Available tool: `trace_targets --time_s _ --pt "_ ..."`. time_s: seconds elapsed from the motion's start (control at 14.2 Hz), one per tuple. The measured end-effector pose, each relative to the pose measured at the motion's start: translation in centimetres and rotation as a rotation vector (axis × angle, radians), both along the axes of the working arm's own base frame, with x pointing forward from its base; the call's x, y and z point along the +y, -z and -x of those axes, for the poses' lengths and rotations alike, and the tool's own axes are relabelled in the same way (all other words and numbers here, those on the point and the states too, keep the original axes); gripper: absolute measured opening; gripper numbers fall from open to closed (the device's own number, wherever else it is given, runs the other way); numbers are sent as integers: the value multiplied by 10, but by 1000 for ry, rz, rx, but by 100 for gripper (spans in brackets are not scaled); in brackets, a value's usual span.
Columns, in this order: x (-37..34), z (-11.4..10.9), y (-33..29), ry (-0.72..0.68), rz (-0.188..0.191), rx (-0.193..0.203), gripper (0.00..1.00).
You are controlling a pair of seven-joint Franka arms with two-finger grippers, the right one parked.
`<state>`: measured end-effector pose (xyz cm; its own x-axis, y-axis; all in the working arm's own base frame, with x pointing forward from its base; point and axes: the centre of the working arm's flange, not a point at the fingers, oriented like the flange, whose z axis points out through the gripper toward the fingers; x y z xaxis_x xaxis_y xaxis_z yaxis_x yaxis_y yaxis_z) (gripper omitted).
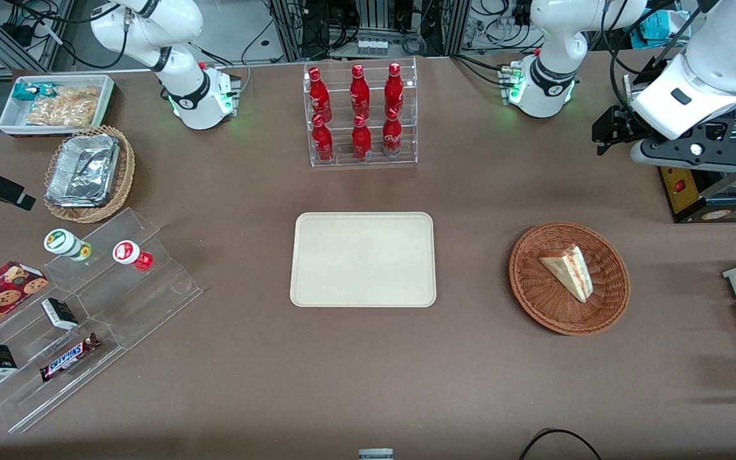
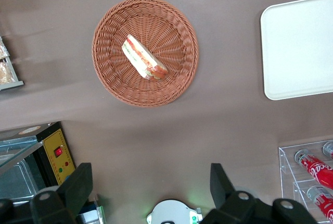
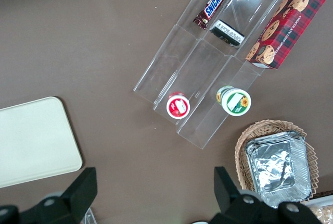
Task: Place sandwich from basket to tray
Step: 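Lower the left gripper over the sandwich in the wicker basket and grasp it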
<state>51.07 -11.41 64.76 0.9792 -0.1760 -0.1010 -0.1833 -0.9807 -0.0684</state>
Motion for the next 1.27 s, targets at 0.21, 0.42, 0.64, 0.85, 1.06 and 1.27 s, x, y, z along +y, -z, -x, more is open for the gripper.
trace_targets --time_s 0.21,0.42,0.64,0.85,1.06,1.27 --pt "1 0 0 -2 0 0 100" --pt "7 -7 23 -16 -7 42 100" --pt "32 -34 109 -70 -7 97 100" --pt "54 -54 217 -311 -24 99 100" --pt "71 -66 296 -484 -23 85 100" --pt "90 -74 342 -598 61 117 100"
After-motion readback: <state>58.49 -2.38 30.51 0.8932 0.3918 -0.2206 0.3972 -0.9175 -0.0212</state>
